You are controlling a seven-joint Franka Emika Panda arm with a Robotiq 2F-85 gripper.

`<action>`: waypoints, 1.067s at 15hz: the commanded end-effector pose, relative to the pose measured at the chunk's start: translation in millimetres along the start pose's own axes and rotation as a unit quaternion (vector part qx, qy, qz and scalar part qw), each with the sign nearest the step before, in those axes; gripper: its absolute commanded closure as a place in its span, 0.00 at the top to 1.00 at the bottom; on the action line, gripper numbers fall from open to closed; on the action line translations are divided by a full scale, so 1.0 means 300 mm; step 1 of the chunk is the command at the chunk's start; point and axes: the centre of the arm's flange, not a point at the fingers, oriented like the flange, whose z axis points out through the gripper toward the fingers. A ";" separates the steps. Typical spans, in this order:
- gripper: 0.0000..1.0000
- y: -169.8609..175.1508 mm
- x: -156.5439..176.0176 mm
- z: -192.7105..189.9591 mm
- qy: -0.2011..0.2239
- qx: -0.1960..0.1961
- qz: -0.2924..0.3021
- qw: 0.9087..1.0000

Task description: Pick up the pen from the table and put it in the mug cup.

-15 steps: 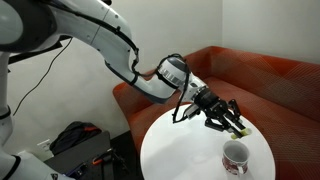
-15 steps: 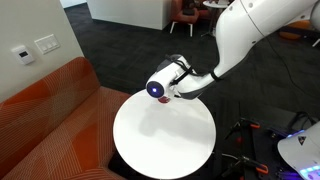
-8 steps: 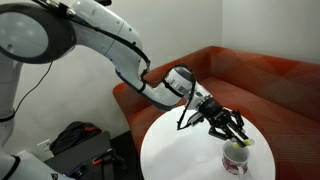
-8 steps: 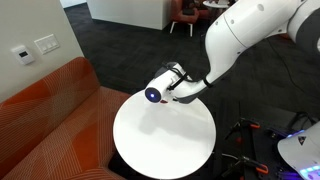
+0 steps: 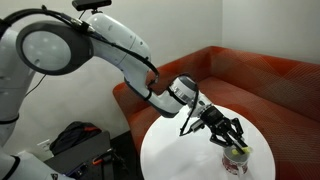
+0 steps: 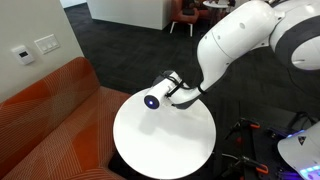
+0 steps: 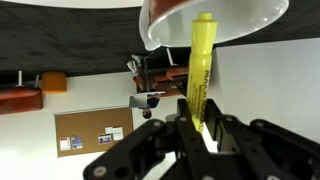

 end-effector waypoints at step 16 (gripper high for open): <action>1.00 -0.044 0.406 -0.207 -0.004 0.042 0.108 0.993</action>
